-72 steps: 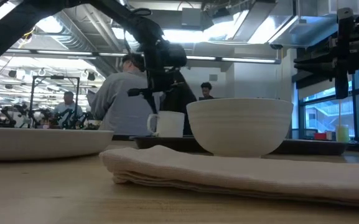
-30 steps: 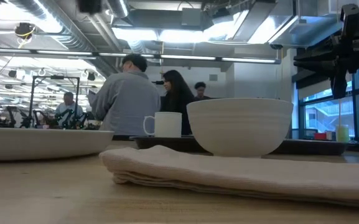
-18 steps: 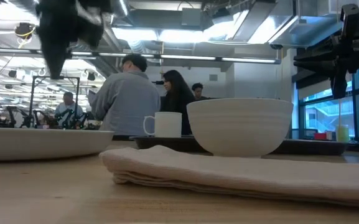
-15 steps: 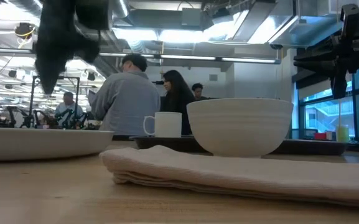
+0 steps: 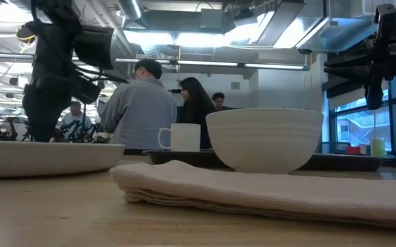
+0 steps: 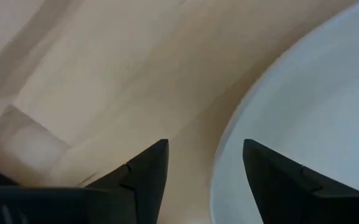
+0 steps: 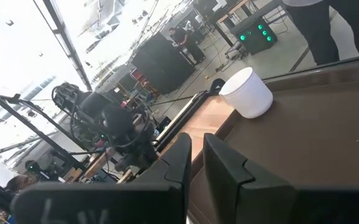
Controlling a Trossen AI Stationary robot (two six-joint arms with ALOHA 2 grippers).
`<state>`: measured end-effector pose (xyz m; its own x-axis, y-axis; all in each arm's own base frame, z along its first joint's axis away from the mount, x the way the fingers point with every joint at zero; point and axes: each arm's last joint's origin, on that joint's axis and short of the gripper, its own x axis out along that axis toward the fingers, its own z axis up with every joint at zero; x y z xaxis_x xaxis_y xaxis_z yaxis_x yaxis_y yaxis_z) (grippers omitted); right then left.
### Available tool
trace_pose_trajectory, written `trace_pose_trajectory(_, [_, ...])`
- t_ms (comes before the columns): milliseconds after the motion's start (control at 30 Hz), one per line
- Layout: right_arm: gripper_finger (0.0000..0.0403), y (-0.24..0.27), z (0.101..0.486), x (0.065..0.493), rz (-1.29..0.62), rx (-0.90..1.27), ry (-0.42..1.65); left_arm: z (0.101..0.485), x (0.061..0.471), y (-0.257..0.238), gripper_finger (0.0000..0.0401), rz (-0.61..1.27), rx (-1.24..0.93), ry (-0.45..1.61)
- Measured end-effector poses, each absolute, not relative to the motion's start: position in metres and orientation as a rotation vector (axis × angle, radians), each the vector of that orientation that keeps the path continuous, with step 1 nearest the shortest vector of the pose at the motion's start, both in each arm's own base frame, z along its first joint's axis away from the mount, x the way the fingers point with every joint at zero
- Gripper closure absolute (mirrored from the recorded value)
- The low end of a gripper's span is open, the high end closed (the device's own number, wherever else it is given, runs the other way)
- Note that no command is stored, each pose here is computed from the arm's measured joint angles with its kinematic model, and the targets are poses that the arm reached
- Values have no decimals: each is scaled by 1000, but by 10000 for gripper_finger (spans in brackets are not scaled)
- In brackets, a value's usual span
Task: Set up tray
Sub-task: Put the gray plate to the bottom right of the white mug on the black serving tray
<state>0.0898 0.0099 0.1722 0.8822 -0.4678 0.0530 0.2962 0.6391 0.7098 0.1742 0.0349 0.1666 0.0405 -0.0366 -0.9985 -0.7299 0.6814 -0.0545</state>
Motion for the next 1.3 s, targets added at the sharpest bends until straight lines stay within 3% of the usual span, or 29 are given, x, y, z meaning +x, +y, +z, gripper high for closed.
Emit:
trace_pose_trajectory(233, [357,10,172,90,-441,760,-241,154,170,34,221,593,-681,1439])
trace_pose_trajectory(667, [357,10,172,90,-442,757,-240,154,173,34,301,555,-649,1421])
trace_pose_trajectory(1067, [357,10,172,90,-442,754,-238,154,173,34,292,519,-648,1423])
trace_pose_trajectory(1300, [357,10,172,90,-443,753,-238,154,175,34,357,461,-589,1416])
